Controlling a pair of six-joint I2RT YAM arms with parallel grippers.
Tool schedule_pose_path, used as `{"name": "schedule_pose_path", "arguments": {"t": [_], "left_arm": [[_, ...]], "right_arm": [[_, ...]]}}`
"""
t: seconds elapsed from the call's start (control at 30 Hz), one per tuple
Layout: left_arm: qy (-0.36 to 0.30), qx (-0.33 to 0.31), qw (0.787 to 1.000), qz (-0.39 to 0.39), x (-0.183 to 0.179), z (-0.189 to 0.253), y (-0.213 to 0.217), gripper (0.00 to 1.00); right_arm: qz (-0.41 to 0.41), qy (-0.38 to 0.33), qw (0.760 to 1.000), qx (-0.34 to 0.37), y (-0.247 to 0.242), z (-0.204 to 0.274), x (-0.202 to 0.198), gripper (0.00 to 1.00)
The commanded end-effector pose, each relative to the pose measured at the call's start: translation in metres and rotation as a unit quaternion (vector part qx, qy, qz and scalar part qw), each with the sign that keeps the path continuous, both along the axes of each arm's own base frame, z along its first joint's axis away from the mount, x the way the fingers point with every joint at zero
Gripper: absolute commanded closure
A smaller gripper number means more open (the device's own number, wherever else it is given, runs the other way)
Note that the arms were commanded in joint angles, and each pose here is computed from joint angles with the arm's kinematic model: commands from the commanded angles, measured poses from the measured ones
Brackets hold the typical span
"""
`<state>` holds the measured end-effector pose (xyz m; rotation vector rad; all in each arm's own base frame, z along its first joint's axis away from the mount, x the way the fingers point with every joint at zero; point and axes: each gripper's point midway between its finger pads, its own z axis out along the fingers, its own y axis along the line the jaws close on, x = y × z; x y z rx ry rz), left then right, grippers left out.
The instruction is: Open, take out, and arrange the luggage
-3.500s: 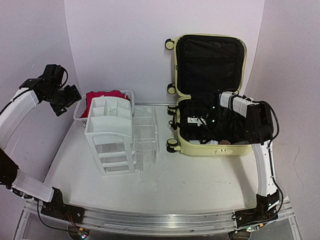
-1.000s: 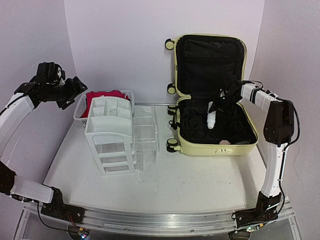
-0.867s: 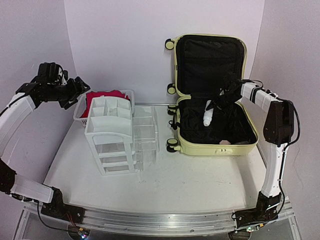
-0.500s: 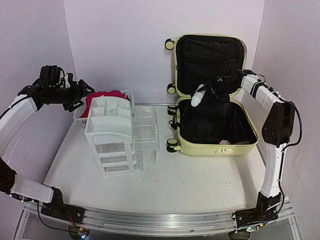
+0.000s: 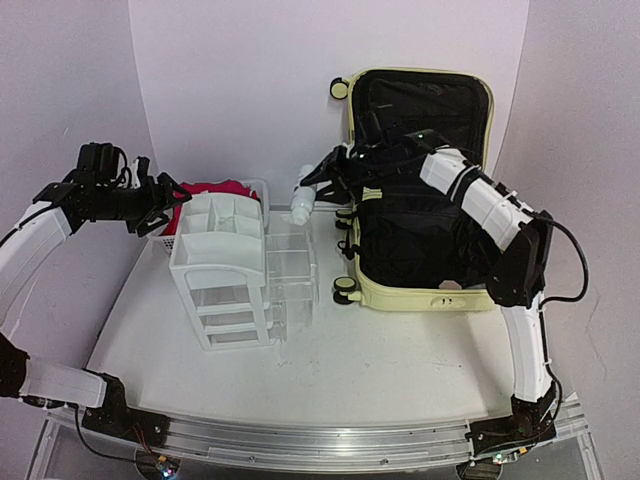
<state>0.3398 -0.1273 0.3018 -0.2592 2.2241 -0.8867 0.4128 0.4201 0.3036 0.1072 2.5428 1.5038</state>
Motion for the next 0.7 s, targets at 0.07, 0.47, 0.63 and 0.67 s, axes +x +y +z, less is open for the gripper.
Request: {"name": "schedule_pose_path", "arguments": {"t": [0.07,0.47,0.63,0.67], "left_arm": [[-0.048,0.023,0.999,-0.013,0.001,0.018,0.002,0.16],[-0.064,0.052,0.997,-0.007,0.007,0.026,0.008,0.16],[-0.061,0.058,0.996,-0.006,0.007,0.022,0.009,0.16],[-0.060,0.057,0.997,-0.007,0.007,0.022,0.009,0.16]], "right_arm": [[0.024,-0.032,0.999,-0.038,0.026,-0.014,-0.022,0.89],[0.052,0.004,0.990,-0.133,0.050,-0.073,-0.059,0.86],[0.064,0.004,0.990,-0.126,0.060,-0.074,-0.063,0.73],[0.066,0.003,0.990,-0.124,0.061,-0.072,-0.063,0.69]]}}
